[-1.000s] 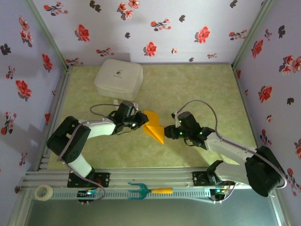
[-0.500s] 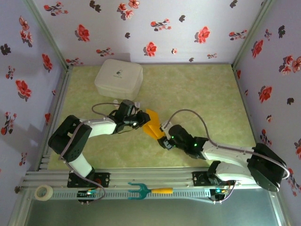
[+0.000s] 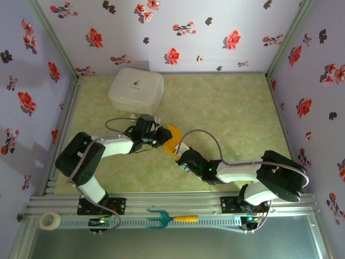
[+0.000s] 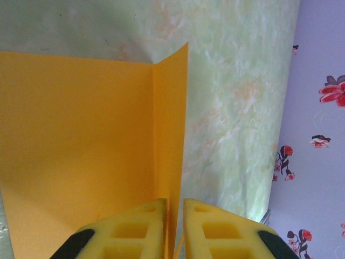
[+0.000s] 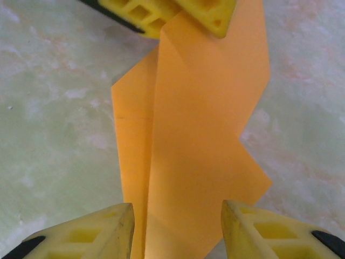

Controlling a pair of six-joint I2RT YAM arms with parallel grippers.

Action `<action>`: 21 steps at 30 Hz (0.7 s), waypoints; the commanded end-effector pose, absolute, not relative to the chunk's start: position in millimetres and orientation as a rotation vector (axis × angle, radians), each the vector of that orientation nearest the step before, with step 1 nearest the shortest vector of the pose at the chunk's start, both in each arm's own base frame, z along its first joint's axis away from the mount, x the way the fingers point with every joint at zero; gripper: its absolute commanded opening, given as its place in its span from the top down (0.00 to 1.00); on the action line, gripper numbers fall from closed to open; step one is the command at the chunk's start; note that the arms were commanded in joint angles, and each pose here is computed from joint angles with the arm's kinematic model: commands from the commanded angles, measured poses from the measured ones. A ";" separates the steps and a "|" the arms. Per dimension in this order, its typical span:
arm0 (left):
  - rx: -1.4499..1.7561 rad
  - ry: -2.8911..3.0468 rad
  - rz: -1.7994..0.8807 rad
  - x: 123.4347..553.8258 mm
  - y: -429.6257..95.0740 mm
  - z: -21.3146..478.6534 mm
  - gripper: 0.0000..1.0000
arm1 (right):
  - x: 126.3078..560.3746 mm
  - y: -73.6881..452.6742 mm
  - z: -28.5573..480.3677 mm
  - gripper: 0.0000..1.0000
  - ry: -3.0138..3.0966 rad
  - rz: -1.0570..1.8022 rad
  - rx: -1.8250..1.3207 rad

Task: Fold a paper plane with a square sheet of paper (pick it up from the middle)
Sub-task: Fourth fold the wing at the center of the table.

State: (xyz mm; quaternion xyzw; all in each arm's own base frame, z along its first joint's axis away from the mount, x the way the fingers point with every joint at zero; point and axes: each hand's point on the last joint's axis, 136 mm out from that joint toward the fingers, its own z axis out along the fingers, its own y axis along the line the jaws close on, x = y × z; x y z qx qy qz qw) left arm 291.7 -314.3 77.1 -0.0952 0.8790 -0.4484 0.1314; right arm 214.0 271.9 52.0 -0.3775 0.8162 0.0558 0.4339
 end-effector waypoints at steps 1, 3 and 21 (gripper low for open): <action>-0.240 2.538 -1.340 291.4 -321.3 83.3 0.84 | 226.9 276.7 63.5 0.54 1.979 0.096 -0.878; -0.239 2.537 -1.340 291.8 -321.4 83.9 0.84 | 226.9 276.3 58.0 0.55 1.993 0.086 -0.884; -0.238 2.533 -1.347 293.0 -323.2 85.7 0.85 | 222.9 277.4 43.0 0.74 2.050 0.120 -0.859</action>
